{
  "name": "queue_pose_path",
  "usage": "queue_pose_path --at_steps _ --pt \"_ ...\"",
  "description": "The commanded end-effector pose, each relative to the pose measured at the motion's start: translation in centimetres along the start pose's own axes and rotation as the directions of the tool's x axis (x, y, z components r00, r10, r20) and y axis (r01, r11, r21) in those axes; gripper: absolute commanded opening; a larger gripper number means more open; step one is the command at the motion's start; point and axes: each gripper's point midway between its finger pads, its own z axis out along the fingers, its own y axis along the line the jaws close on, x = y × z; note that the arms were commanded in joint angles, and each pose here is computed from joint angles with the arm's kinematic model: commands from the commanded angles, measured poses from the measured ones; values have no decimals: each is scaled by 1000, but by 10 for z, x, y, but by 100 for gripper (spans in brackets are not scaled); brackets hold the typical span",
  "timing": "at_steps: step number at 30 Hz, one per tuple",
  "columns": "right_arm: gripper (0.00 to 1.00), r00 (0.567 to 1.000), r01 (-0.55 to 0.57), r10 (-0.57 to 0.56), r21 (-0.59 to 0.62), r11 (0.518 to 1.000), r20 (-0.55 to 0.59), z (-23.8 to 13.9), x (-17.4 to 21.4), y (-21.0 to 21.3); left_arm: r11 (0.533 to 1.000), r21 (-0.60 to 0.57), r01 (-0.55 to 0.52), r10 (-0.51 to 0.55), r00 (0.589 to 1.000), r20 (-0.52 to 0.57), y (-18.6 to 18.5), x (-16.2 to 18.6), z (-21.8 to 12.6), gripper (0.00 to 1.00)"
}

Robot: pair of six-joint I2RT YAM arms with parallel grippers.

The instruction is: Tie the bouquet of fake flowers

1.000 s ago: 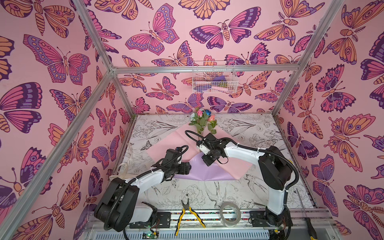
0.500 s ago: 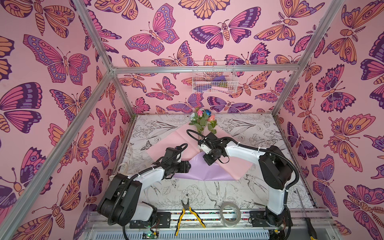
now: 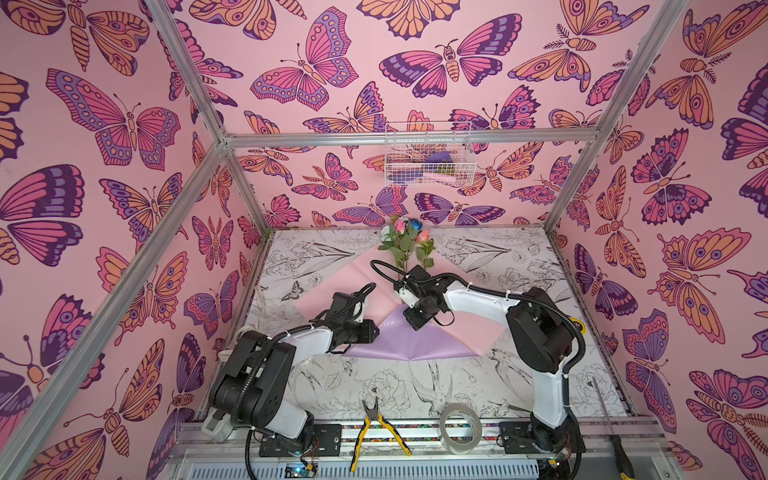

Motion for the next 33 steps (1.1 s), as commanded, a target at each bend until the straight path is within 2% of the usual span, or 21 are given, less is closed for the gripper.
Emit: queue_pose_path --at_steps 1,6,13,20,25,28,33 --pt "3 1000 -9 9 18 1000 9 -2 -7 -8 999 32 2 -2 1000 2 -3 -7 4 16" --pt "15 999 -39 38 41 998 24 -14 -6 -11 999 36 20 -20 1000 -15 -1 -6 10 0" --pt "42 987 -156 149 126 980 63 -51 3 -23 999 35 41 -40 998 -42 4 -2 16 0" --pt "54 959 -277 260 183 943 112 -85 31 -33 998 44 52 -50 998 -47 3 0 18 0" --pt "52 944 -320 300 148 936 140 -110 54 -18 996 60 61 -58 997 -42 1 -2 18 0" --pt "38 932 -354 345 73 932 114 -111 73 5 995 69 66 -63 997 -43 0 -1 19 0" --pt "28 906 -421 423 -50 906 23 -84 93 39 994 83 71 -67 997 -47 -3 0 19 0"
